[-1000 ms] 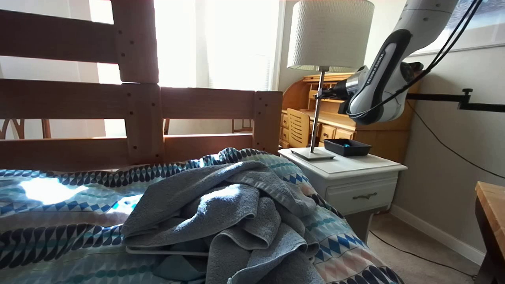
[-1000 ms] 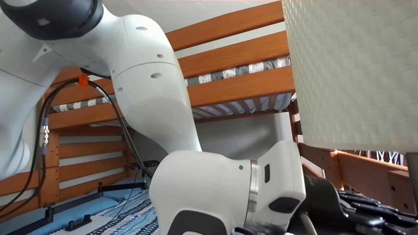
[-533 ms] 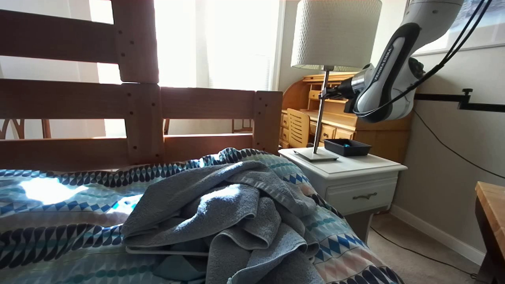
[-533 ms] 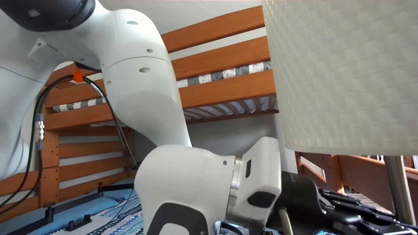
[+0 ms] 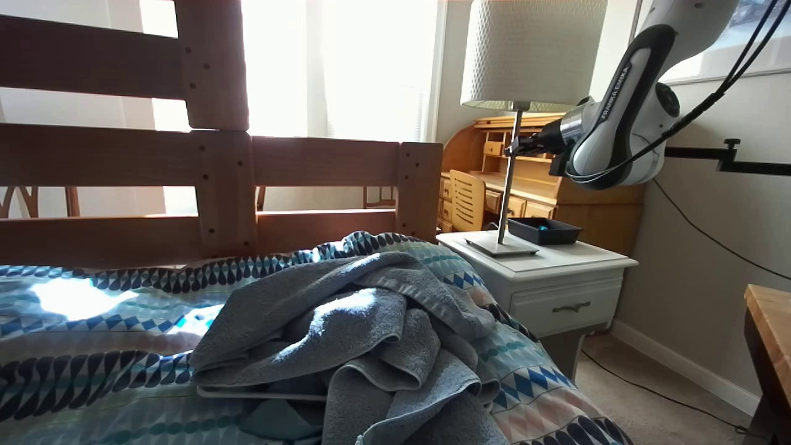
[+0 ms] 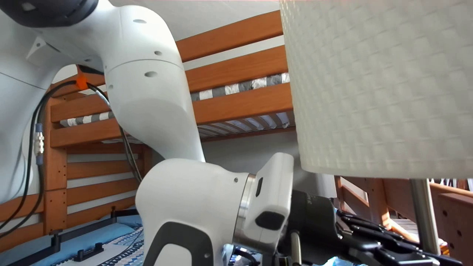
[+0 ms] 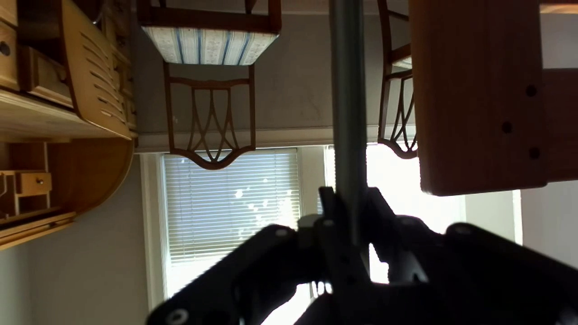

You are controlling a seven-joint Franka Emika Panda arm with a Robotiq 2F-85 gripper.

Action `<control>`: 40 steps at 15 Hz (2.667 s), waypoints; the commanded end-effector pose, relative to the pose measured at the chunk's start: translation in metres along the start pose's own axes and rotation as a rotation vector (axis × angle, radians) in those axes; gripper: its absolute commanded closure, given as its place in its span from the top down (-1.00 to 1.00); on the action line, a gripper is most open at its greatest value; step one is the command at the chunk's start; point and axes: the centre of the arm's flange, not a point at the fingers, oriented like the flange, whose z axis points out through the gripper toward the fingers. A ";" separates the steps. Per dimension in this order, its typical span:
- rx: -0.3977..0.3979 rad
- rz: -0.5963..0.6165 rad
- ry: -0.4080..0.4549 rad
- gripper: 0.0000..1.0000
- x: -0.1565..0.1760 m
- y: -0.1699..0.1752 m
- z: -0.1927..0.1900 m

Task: Move the lamp forward

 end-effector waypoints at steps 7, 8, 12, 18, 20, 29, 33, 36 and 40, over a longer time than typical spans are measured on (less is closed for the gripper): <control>0.005 0.002 0.007 -0.90 0.015 -0.007 -0.038; 0.008 0.001 0.005 -0.90 0.016 -0.007 -0.040; 0.020 -0.003 -0.022 -0.90 0.016 -0.007 -0.047; 0.064 -0.020 -0.052 -0.90 0.014 -0.007 -0.056; 0.071 -0.028 -0.052 -0.90 0.012 -0.007 -0.057; 0.130 -0.092 -0.060 -0.90 0.004 -0.001 -0.054; 0.159 -0.118 -0.046 -0.90 0.002 0.002 -0.052; 0.163 -0.127 -0.051 -0.90 0.001 0.004 -0.052; 0.159 -0.125 -0.056 -0.09 0.000 0.003 -0.052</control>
